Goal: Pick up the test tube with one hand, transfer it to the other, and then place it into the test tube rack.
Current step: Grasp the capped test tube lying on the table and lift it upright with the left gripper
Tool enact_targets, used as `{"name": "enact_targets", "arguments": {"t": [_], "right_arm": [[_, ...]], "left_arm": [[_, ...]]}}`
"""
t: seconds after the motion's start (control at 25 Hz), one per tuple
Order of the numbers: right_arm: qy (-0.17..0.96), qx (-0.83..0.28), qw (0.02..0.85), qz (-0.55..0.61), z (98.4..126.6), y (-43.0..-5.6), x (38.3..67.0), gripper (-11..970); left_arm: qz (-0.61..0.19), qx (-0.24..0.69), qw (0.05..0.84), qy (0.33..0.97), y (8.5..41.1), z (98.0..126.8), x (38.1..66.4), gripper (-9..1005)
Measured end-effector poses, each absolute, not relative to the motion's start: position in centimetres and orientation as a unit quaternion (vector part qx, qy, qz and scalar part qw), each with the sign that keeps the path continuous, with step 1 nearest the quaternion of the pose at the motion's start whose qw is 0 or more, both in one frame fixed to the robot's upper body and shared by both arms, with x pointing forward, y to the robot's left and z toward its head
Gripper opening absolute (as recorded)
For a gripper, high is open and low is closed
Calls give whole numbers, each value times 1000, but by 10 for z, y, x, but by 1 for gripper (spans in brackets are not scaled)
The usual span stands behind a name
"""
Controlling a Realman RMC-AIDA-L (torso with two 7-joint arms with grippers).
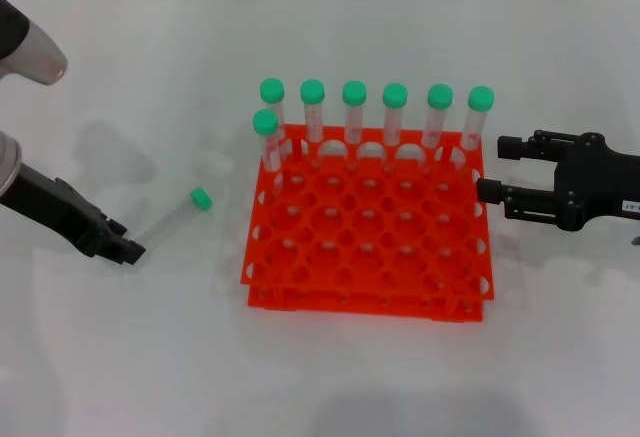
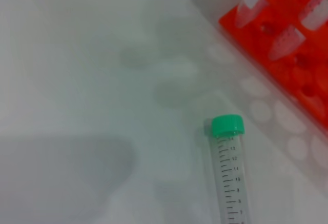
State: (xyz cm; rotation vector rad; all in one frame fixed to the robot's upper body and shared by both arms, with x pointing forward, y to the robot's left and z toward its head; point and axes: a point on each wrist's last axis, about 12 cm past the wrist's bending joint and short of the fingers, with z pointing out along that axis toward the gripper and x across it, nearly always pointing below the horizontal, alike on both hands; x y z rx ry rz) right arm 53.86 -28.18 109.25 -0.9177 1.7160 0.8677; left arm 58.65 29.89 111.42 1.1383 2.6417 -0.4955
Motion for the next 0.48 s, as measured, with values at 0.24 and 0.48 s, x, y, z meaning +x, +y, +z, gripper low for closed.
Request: {"name": "enact_targets", "arguments": {"t": [0.24,0.48], "right_arm": [[705,-377,484,356,1092,-282,539,676],[705,-377,484,356,1092,-282,538,676]], "left_arm": [[-160,388,105,902,300,1113,586,413],[-159,389,105,901,299,1113,586,340]]}}
